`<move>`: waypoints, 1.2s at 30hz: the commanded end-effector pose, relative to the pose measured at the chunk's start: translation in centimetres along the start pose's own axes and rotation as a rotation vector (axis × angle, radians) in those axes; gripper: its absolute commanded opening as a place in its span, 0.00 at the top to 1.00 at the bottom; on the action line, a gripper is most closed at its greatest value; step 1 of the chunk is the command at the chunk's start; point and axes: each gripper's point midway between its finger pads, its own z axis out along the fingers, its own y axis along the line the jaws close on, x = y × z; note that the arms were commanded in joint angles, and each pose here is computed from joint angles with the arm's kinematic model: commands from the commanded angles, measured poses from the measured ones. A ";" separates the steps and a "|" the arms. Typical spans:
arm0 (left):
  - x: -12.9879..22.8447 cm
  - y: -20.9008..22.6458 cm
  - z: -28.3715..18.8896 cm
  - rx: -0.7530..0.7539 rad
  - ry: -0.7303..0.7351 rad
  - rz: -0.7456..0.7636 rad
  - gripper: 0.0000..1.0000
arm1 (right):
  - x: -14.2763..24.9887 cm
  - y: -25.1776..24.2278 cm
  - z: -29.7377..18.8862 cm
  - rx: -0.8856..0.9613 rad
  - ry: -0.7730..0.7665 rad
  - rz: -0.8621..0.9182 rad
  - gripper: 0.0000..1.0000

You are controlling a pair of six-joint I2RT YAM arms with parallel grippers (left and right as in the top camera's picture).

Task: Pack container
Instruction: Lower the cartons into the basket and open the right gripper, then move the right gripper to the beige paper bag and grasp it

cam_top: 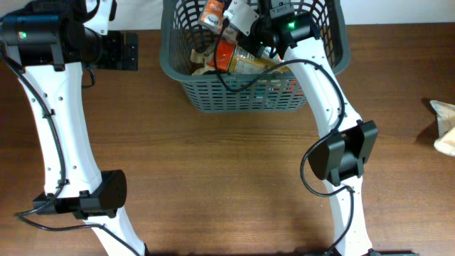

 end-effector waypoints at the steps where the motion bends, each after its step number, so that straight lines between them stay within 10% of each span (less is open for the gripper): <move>1: 0.1 0.2 -1.0 -0.010 -0.019 -0.011 0.01 | -1.3 -0.6 -0.9 0.013 -0.045 0.066 0.46; 8: 0.1 0.2 -1.0 -0.010 -0.019 -0.011 0.01 | -4.7 -7.9 -13.4 0.286 -0.176 0.400 0.23; 14: 0.1 0.2 -1.0 -0.010 -0.019 -0.011 0.01 | -0.7 -13.4 -28.1 0.577 -0.199 0.618 0.21; 24: 0.1 0.2 -1.0 -0.010 -0.019 -0.011 0.01 | 20.0 -19.7 -37.0 0.912 0.058 1.131 0.23; 36: 0.1 0.2 -1.0 -0.010 -0.019 -0.011 0.01 | 50.6 -14.3 -33.5 0.933 0.521 1.538 0.20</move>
